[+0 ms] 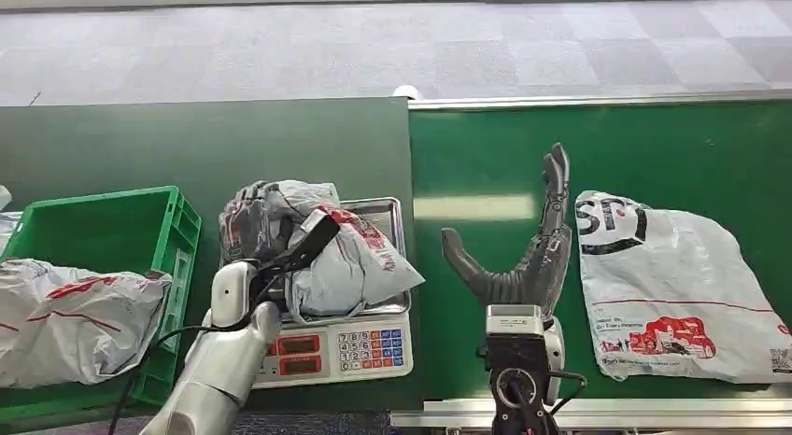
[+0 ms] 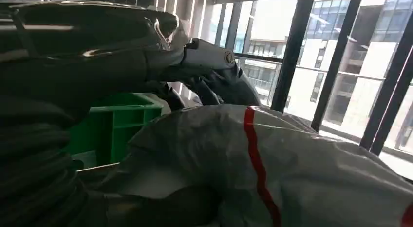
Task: Moved the parcel from conveyor to table for the left to box.
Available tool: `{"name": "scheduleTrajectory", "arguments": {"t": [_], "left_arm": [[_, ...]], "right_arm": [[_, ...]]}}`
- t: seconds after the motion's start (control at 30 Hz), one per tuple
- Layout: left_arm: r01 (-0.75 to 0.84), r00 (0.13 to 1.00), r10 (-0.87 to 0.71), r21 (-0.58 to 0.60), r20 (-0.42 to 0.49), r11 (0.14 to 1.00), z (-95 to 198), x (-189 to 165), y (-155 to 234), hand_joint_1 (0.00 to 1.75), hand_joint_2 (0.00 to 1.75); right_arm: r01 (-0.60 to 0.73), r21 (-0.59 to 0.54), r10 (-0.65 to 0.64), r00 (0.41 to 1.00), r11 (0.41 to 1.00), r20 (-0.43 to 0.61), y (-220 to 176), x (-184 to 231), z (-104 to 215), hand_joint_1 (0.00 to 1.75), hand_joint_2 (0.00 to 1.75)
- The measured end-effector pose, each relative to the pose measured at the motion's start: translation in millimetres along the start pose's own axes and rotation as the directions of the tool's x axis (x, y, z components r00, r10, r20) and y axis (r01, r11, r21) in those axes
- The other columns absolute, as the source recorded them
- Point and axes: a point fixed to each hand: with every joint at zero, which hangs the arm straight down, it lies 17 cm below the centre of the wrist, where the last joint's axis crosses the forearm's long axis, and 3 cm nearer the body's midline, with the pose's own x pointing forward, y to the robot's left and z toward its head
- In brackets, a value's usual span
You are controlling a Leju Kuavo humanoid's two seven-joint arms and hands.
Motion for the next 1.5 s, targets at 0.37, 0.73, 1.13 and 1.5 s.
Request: {"name": "scheduleTrajectory", "arguments": {"t": [0.37, 0.73, 1.13, 1.5], "left_arm": [[-0.079, 0.996, 0.081, -0.060, 0.032, 0.995, 0.4, -1.8, -9.4, 1.69, 1.75], [-0.471, 0.835, 0.422, 0.061, 0.353, 0.880, 19.0, 58.7, 61.6, 1.75, 1.75], [-0.756, 0.593, 0.513, 0.208, 0.621, 0.621, 73.3, 76.1, 162.7, 1.75, 1.75], [-0.687, 0.705, 0.291, 0.519, 0.647, 0.510, 87.3, 10.8, 263.7, 1.75, 1.75]], "right_arm": [[0.057, -0.028, -0.058, 0.998, 0.998, -0.034, -8.2, -6.1, 7.3, 0.00, 1.75], [0.115, -0.053, -0.118, 0.991, 0.992, -0.058, -20.3, -16.2, 13.5, 0.00, 1.75], [0.246, -0.096, -0.254, 0.964, 0.964, -0.074, -28.0, -27.9, 18.9, 0.00, 1.75], [0.474, -0.158, -0.497, 0.849, 0.866, -0.180, -39.0, -75.8, 48.2, 0.00, 1.75]]}}
